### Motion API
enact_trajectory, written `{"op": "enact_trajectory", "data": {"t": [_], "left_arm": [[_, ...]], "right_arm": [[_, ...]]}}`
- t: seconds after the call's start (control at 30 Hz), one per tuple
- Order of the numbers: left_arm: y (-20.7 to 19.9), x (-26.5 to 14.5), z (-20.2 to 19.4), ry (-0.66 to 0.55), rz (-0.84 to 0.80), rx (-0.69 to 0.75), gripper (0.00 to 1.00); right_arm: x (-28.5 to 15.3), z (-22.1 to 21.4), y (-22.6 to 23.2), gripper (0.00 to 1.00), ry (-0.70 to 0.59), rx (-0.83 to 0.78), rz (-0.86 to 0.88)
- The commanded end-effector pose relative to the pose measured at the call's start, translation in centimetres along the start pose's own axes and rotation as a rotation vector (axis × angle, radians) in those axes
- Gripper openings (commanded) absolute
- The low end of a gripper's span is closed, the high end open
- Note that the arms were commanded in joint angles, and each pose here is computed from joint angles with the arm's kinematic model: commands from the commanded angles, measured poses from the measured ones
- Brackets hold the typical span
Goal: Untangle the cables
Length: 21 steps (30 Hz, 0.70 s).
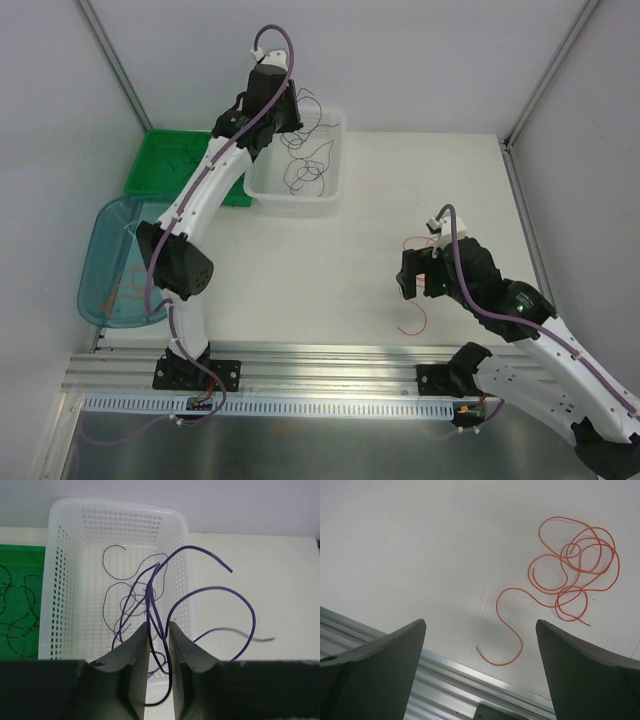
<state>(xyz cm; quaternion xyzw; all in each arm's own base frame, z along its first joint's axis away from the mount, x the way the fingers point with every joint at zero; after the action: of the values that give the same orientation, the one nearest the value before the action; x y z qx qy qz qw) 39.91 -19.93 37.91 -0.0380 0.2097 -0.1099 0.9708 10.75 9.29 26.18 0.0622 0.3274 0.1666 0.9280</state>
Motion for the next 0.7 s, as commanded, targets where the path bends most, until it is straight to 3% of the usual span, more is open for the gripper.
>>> {"op": "enact_trajectory", "data": {"t": [0.0, 0.03, 0.13, 0.17, 0.27, 0.4, 0.43, 0.6, 0.67], "left_arm": [[1.8, 6.0, -2.4, 0.107, 0.025, 0.016, 0.23], [2.6, 6.5, -1.8, 0.089, 0.036, 0.002, 0.37], [3.0, 7.3, -2.2, 0.106, 0.018, -0.012, 0.65], [3.0, 7.1, -2.1, 0.108, 0.01, -0.003, 0.79], [3.0, 5.4, -2.3, 0.122, -0.023, -0.002, 0.98], [2.7, 0.0, -2.1, 0.121, -0.095, -0.013, 0.99], [2.7, -0.5, -3.9, 0.176, -0.118, -0.014, 0.99], [1.6, -7.7, -7.4, 0.214, -0.188, -0.002, 0.99], [0.5, -9.1, -11.1, 0.295, -0.216, 0.021, 0.99]], "right_arm": [[-0.1, -0.6, -0.6, 0.97, 0.009, 0.02, -0.063], [0.0, -0.7, -0.8, 0.97, 0.012, 0.021, -0.075], [0.4, -1.0, -1.2, 0.97, 0.023, 0.055, -0.135], [0.8, -1.2, -1.5, 0.97, 0.038, 0.068, -0.174], [1.7, -1.6, -2.2, 0.97, 0.075, 0.139, -0.237], [3.6, -2.2, -3.2, 0.99, 0.157, 0.239, -0.304], [3.9, -2.3, -3.4, 0.97, 0.175, 0.258, -0.3], [6.9, -4.1, -3.5, 0.88, 0.315, 0.335, -0.251], [8.2, -4.7, -3.2, 0.85, 0.389, 0.348, -0.223]]}}
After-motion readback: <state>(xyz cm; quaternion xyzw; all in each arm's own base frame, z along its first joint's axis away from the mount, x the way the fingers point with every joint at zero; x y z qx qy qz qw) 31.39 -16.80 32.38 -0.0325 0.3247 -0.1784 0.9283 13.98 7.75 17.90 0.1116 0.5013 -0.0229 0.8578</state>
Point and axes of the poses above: each gripper's point midway between its finger pads, its own x axis out along the fingers, its own y axis along the line the jaws close on, z = x × y, the point moved 10 cm from there along -x, back along the fingers, and after that the axes turned 8 degrees about x, right-handed, at the moved point
